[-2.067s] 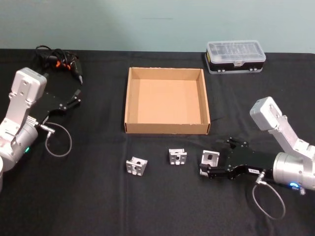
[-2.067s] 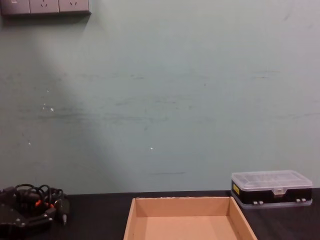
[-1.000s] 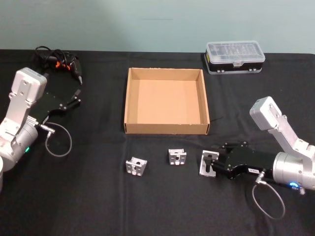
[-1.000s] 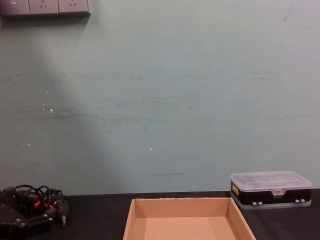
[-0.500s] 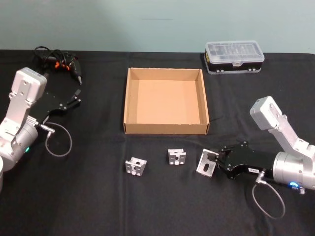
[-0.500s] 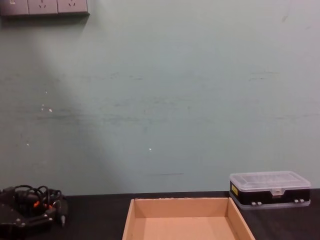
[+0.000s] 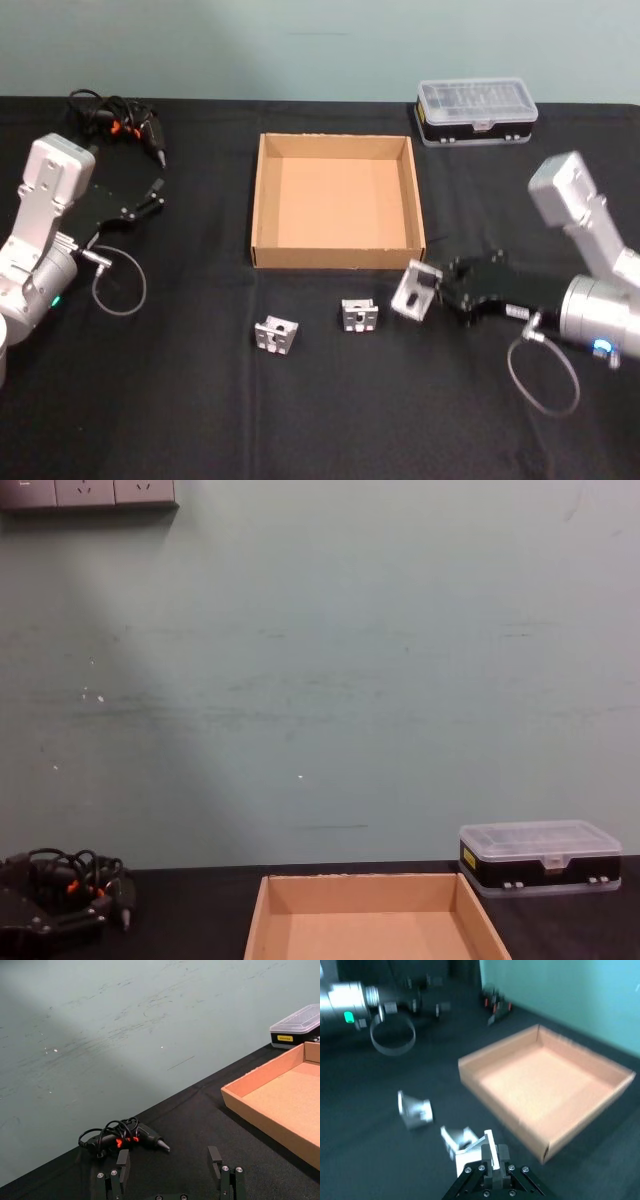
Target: Use one hand to pick up the angle iron from the table and place it into the box.
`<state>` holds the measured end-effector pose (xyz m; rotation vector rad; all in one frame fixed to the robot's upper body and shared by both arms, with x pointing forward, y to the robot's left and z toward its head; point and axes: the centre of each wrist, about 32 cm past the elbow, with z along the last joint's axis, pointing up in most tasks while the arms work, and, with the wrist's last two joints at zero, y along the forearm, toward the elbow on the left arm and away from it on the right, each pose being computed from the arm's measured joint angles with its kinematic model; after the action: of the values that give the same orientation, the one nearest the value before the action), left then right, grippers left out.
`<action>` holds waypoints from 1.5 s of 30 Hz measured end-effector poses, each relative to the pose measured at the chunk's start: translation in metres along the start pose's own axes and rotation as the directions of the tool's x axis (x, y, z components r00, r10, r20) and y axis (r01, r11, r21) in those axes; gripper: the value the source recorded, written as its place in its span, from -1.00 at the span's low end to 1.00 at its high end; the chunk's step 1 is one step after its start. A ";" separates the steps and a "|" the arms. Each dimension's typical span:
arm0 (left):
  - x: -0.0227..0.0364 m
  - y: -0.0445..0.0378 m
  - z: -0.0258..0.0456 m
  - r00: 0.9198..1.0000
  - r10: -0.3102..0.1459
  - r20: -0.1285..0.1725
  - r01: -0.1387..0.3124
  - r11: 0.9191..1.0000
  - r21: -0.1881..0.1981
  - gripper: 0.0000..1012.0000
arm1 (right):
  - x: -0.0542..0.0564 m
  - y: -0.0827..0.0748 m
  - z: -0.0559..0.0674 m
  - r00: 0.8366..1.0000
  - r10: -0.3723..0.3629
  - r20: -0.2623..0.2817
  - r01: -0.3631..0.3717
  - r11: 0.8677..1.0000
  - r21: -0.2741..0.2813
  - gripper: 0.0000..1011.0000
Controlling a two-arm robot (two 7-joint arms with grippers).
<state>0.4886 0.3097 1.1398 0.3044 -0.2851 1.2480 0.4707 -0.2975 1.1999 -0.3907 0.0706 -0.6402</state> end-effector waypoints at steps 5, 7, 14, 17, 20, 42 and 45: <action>0.0000 0.0000 0.0000 1.000 0.000 0.000 0.000 1.000 0.000 1.00 | 0.005 0.000 0.032 1.000 -0.024 -0.009 0.024 0.996 0.087 -0.83; 0.0000 0.0000 0.0000 1.000 0.000 0.000 0.000 1.000 0.000 1.00 | 0.008 0.002 0.042 0.999 -0.034 -0.011 0.035 0.994 0.104 -0.83; 0.0000 0.0000 0.0000 1.000 0.000 0.000 0.000 1.000 0.000 1.00 | 0.024 0.030 0.089 0.994 -0.106 0.035 0.102 0.990 0.102 -0.83; 0.0000 0.0000 0.0000 1.000 0.000 0.000 0.000 1.000 0.000 1.00 | 0.031 0.047 0.103 0.990 -0.132 0.043 0.129 0.989 0.078 -0.83; 0.0000 0.0000 0.0000 1.000 0.000 0.000 0.000 1.000 0.000 1.00 | 0.038 0.065 0.112 0.987 -0.158 0.036 0.156 0.987 0.046 -0.83; 0.0000 0.0000 0.0000 1.000 0.000 0.000 0.000 1.000 0.000 1.00 | 0.053 0.163 0.108 0.979 -0.205 0.008 0.204 0.966 -0.162 -0.83; 0.0000 0.0000 0.0000 1.000 0.000 0.000 0.000 1.000 0.000 1.00 | 0.052 0.170 0.105 0.979 -0.203 0.012 0.202 0.963 -0.177 -0.83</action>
<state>0.4886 0.3097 1.1398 0.3046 -0.2850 1.2480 0.6284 -0.1690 1.2357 -0.5737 0.0951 -0.8409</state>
